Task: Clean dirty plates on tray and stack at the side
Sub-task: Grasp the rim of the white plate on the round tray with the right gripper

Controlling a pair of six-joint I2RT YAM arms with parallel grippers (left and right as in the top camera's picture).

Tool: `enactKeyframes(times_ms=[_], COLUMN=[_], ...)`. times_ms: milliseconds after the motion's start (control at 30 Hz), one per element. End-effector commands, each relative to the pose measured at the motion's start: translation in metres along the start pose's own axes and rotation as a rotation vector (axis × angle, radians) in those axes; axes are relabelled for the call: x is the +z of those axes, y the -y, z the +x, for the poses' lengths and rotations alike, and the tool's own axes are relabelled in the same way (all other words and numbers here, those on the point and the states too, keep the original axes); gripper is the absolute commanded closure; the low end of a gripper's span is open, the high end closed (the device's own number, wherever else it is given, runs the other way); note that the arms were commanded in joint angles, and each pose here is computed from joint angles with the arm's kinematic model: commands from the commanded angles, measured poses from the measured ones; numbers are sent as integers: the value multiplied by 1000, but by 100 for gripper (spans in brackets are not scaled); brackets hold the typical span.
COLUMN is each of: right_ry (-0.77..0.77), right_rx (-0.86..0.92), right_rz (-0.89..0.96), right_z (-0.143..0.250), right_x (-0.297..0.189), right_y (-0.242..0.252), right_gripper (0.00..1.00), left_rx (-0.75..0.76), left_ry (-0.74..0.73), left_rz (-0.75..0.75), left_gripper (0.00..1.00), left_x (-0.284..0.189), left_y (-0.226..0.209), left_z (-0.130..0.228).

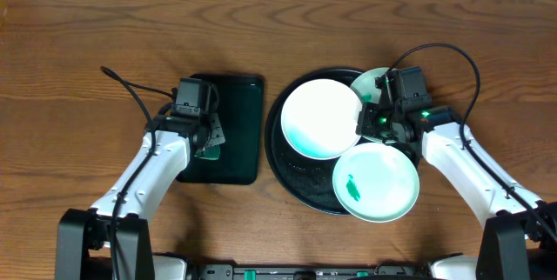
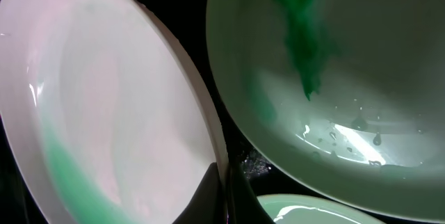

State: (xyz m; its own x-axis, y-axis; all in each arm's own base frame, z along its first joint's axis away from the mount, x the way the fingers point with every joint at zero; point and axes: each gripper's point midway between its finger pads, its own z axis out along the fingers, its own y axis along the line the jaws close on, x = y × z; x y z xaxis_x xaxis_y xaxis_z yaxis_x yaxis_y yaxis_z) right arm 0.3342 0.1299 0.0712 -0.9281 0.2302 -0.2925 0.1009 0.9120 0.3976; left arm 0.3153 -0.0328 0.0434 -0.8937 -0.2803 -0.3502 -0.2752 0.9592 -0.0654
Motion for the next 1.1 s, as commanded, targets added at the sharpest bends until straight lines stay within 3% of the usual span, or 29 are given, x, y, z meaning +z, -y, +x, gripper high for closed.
enactKeyframes(times_ms=[0,467,733,1067], right_ry=[46,101,89,207], right_rx=[33,-21,-80,-195], right_rz=[-48,30,31,32], right_z=[-20,-64,-79,-85], right_x=[-16,-50,-13,32], right_y=[-20,-70,-117,-165], right_gripper=[99,99,99,99], left_rx=[9,10,10,10], left_ry=[-1,-7,-12,-14], left_rz=[-18,-21,-23,-24], left_gripper=[92,93,92,92], left_x=[1,1,1,1], left_y=[-5,-6,-6,-6], left_z=[4,5,7,7])
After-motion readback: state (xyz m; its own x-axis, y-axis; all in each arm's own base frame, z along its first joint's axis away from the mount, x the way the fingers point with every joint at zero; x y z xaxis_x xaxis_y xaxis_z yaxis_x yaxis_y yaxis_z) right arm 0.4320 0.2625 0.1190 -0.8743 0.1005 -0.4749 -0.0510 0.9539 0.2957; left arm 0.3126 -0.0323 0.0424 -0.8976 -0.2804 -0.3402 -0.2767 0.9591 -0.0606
